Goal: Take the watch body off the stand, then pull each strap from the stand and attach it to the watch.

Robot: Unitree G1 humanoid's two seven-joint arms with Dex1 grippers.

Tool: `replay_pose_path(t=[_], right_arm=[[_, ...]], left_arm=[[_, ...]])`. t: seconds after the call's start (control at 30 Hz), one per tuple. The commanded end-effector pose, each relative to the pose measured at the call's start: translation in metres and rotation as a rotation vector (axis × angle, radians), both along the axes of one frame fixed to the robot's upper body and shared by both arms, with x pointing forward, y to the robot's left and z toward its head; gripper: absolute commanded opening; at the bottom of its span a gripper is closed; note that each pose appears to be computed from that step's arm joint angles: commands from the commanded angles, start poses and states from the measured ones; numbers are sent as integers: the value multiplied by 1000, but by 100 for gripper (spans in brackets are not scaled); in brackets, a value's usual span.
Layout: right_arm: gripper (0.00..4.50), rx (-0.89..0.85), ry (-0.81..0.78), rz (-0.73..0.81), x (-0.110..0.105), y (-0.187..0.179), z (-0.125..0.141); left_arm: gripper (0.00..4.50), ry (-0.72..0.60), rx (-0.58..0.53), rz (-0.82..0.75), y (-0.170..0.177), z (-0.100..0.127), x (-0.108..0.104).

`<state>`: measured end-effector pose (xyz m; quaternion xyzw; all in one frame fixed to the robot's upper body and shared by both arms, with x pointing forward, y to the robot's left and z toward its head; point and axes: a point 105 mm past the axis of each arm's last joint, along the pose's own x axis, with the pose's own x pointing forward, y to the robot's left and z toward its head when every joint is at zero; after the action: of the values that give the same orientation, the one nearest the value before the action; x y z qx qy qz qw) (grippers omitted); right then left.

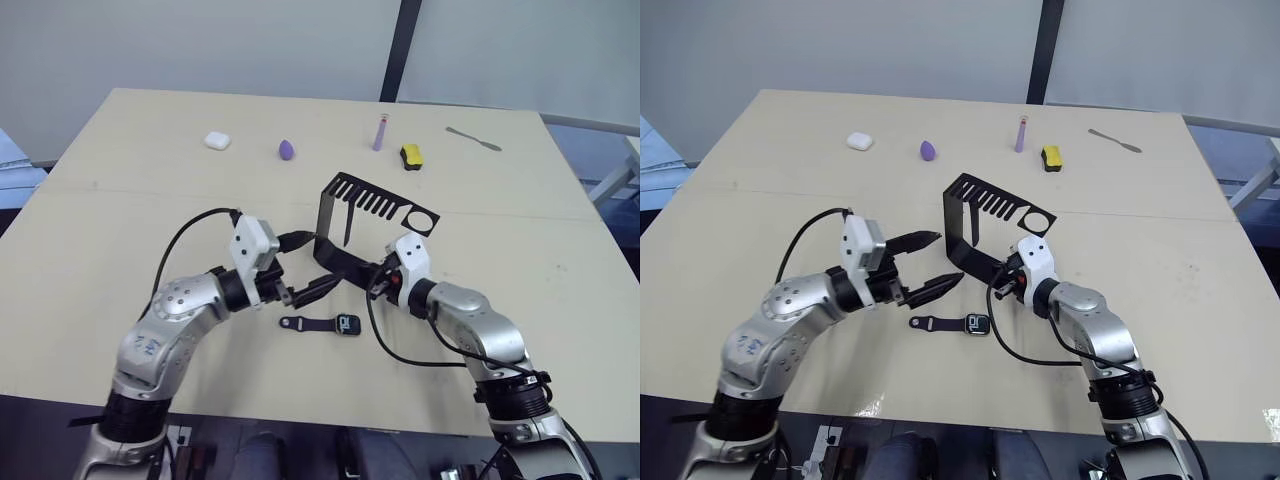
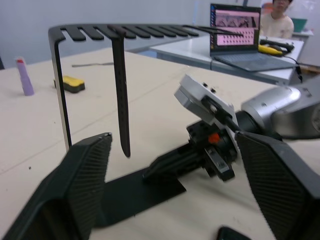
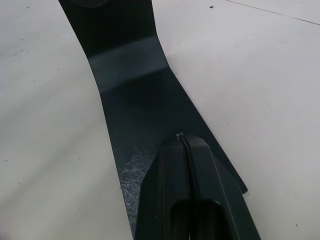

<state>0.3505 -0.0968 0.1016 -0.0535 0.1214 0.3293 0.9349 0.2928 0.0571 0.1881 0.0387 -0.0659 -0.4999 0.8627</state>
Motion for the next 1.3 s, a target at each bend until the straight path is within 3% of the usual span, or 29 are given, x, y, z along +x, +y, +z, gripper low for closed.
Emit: replay_pose_path(t=[0.03,0.2,0.67,0.77,0.87,1.3], right_arm=[[0,-46,92,-38,-4,-6,-25],[0,-50,93,-42,-4,-6,-25],[0,-55,93,-53,-3,-8,-24],[0,-55,91,-57,-3,-8,-23],[0,-54,89,-61,-3,-10,-23],[0,-44,99,-60,-5,-8,-24]], left_arm=[[225,-43,23,51,-10,2,9],[225,-71,34,153,-17,1,26],[225,-111,27,241,-37,-4,49],[139,-127,13,235,-40,-2,48],[6,-145,2,235,-42,1,49],[6,-207,-61,225,-30,13,40]])
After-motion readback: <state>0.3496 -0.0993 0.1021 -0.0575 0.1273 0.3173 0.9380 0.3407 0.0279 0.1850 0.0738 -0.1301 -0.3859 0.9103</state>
